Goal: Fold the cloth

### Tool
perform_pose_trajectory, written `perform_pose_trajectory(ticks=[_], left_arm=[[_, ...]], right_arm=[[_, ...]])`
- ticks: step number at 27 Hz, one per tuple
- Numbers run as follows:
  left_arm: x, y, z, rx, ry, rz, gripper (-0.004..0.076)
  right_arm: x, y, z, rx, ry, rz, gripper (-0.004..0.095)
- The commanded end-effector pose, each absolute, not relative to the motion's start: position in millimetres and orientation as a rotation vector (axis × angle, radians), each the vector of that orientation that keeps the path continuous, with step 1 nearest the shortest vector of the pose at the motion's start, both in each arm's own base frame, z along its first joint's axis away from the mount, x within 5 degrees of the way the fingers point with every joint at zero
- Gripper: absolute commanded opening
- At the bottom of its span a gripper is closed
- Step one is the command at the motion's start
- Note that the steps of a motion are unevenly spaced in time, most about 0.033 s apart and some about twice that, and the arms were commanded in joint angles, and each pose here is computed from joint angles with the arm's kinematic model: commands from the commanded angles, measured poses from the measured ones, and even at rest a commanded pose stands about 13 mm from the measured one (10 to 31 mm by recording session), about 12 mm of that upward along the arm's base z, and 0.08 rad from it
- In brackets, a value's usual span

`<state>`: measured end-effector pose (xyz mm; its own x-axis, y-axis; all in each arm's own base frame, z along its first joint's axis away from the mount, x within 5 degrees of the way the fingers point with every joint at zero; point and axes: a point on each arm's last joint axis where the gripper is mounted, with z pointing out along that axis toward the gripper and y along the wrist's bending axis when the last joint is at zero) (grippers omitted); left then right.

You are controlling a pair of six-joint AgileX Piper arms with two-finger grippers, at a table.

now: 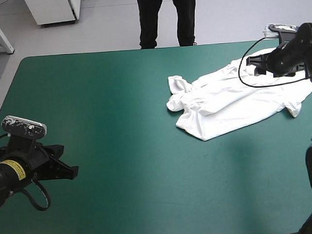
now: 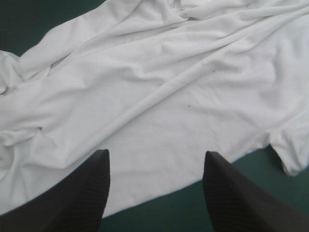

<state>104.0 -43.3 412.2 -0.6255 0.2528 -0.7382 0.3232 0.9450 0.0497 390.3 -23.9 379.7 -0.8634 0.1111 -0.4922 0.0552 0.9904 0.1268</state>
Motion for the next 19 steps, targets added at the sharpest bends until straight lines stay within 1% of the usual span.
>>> perform_pose_trajectory(ticks=[1, 3, 4, 7, 11, 15, 19], left_arm=[[105, -44, 425, 0.395, 2.191, -0.135, -0.0022], [105, -44, 425, 0.395, 2.191, -0.135, -0.0022], [105, -44, 425, 0.395, 2.191, -0.135, -0.0022], [105, -44, 425, 0.395, 2.191, -0.135, -0.0022], [105, -44, 425, 0.395, 2.191, -0.135, -0.0022], [105, -44, 425, 0.395, 2.191, -0.135, -0.0022], [105, -44, 425, 0.39, 2.197, -0.136, -0.0022]], right_arm=[[405, -26, 388, 0.087, 2.563, 0.128, 0.0551], [419, -28, 375, 0.082, 2.584, 0.119, 0.0551], [431, -29, 360, 0.082, 2.616, 0.111, 0.0551], [447, -32, 336, 0.085, 2.662, 0.096, 0.0551], [469, -23, 302, 0.047, 2.721, 0.068, 0.0551], [483, -9, 281, -0.025, 2.752, -0.015, 0.0551], [489, -4, 266, -0.035, 2.778, -0.024, 0.0551]])
